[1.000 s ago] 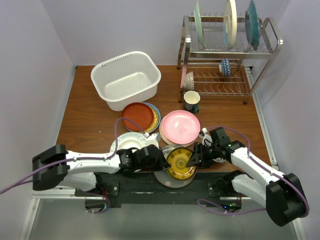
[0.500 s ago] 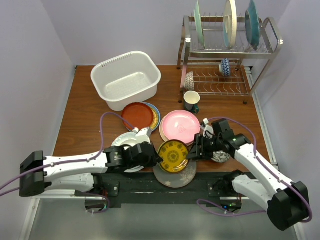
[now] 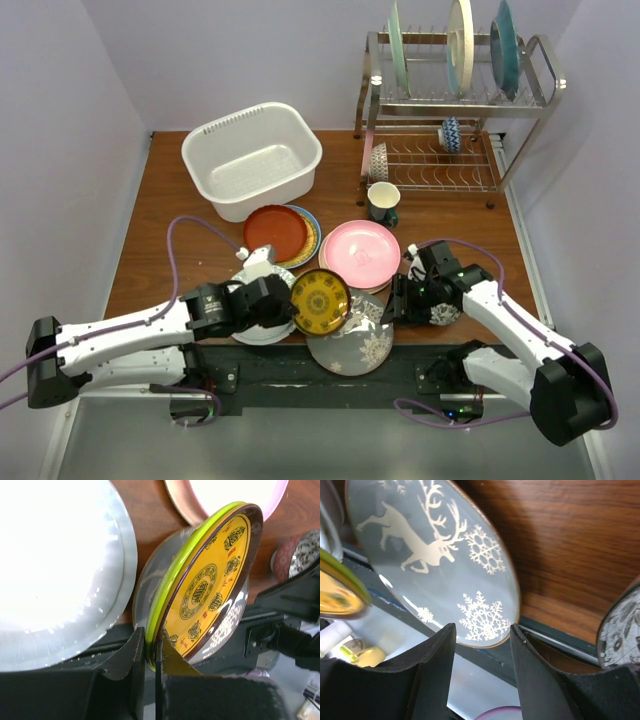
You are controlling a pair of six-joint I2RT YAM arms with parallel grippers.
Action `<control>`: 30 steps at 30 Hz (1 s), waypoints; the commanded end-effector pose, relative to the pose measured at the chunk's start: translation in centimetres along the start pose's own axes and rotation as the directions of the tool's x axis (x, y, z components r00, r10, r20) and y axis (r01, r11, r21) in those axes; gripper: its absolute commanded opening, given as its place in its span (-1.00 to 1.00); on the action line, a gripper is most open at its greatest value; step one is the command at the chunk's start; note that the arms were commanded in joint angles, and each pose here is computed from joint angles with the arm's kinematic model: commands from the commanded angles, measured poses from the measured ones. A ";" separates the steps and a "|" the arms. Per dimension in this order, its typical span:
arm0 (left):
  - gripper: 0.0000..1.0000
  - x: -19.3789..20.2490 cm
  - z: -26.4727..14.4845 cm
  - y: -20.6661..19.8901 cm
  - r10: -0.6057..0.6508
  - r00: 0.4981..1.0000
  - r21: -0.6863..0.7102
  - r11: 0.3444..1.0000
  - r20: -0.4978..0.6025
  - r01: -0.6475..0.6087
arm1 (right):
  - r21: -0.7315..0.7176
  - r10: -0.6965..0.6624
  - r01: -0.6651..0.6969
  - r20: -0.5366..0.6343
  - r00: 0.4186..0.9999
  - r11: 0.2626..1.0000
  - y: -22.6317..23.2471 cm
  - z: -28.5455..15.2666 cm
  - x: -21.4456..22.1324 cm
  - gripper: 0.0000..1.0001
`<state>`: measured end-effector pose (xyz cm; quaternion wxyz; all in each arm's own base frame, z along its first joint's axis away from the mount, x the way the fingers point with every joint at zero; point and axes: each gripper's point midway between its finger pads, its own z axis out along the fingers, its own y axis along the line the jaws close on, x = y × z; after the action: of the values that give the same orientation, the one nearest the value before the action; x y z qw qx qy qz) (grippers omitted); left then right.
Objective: Place the plates into the plastic bin on the countertop
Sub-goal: Pick up the plate from the corner of the board, then place the plate at the center of the board.
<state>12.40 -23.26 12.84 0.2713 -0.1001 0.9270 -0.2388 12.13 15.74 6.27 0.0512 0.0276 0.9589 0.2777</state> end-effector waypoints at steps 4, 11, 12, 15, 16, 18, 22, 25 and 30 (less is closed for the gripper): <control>-1.00 -6.2 1.0 -5.3 0.005 0.998 0.066 0.998 0.060 -0.009 | 0.026 -0.024 0.023 0.029 0.999 0.999 -0.4 0.5 -0.5 0.01; -1.00 -8.9 4.9 -8.2 0.048 0.999 0.072 0.996 0.003 -0.048 | 0.021 -0.024 0.023 0.021 0.999 1.000 -0.3 1.2 0.0 -0.01; -1.00 -9.3 5.4 -8.2 0.053 0.999 0.071 0.996 0.003 -0.053 | 0.019 -0.029 0.029 0.025 0.999 0.999 -0.2 1.4 -0.1 -0.02; -1.00 -10.0 7.1 -8.7 0.060 0.998 0.068 0.996 -0.020 -0.059 | 0.015 -0.025 0.025 0.021 0.999 1.000 -0.3 1.9 0.1 -0.03; -1.00 -10.2 7.4 -9.1 0.063 0.998 0.076 0.995 -0.021 -0.061 | 0.015 -0.020 0.020 0.015 1.000 1.000 -0.5 2.1 0.4 -0.03; -1.00 -10.3 8.7 -8.9 0.065 0.997 0.061 0.996 -0.038 -0.063 | 0.008 -0.019 0.019 0.013 1.000 1.000 -0.5 2.5 0.5 -0.04; -1.00 -11.1 10.7 -9.3 0.043 0.997 0.081 0.996 -0.058 -0.038 | 0.011 -0.018 0.018 0.007 1.000 1.000 -0.8 2.7 0.9 -0.05; -1.00 -11.5 12.0 -10.7 0.052 0.996 0.119 0.992 -0.074 -0.043 | 0.012 -0.020 0.020 0.006 1.000 1.000 -0.9 2.7 1.0 -0.05; -1.00 -11.3 14.9 -10.9 0.097 0.988 0.080 0.993 -0.117 -0.088 | 0.012 -0.021 0.021 0.004 1.000 1.000 -1.0 2.8 1.1 -0.05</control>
<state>28.31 -31.77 9.66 0.2036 -0.0661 0.9526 -0.2161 11.56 16.84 3.91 0.0540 0.0198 0.9577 0.2819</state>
